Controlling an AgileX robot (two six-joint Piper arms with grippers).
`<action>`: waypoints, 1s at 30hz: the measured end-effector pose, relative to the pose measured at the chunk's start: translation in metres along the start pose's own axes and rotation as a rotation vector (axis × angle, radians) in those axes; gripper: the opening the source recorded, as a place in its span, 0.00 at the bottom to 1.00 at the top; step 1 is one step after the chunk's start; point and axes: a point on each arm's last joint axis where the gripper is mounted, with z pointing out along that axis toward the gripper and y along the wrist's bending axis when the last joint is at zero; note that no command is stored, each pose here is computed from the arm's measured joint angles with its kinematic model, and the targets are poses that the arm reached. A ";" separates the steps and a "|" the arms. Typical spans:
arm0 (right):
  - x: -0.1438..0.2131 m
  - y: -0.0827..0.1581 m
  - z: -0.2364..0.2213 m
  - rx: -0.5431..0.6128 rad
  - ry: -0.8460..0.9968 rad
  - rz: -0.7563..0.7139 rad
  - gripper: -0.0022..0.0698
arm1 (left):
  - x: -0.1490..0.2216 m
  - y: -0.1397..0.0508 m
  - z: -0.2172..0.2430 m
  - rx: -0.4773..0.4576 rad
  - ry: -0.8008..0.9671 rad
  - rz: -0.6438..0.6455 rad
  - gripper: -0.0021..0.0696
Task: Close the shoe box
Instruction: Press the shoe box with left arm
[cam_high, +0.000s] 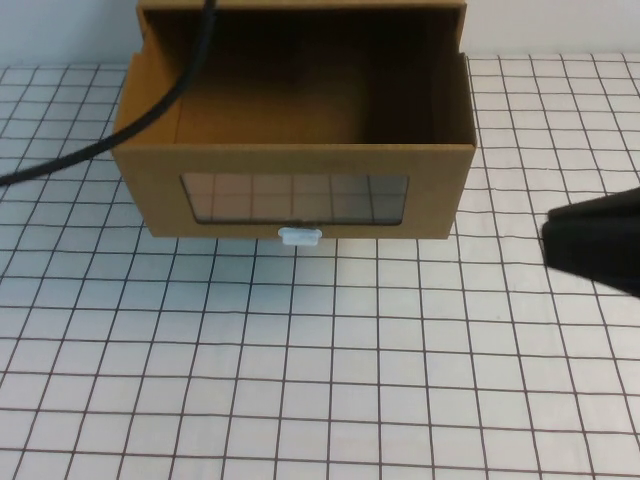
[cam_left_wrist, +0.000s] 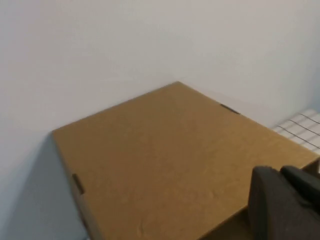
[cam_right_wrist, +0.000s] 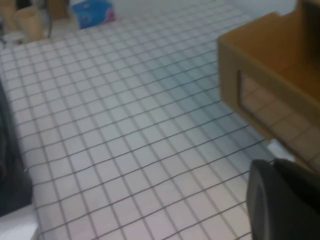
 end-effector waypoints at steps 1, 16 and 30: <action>0.001 -0.001 0.006 -0.031 0.023 0.001 0.01 | 0.000 0.001 0.014 0.044 0.019 0.007 0.02; 0.010 0.028 0.086 -0.193 0.168 0.011 0.01 | 0.030 0.027 0.175 0.273 0.093 -0.072 0.02; 0.068 0.096 0.171 -0.191 0.529 -0.155 0.01 | 0.093 0.037 0.236 0.405 0.230 -0.484 0.02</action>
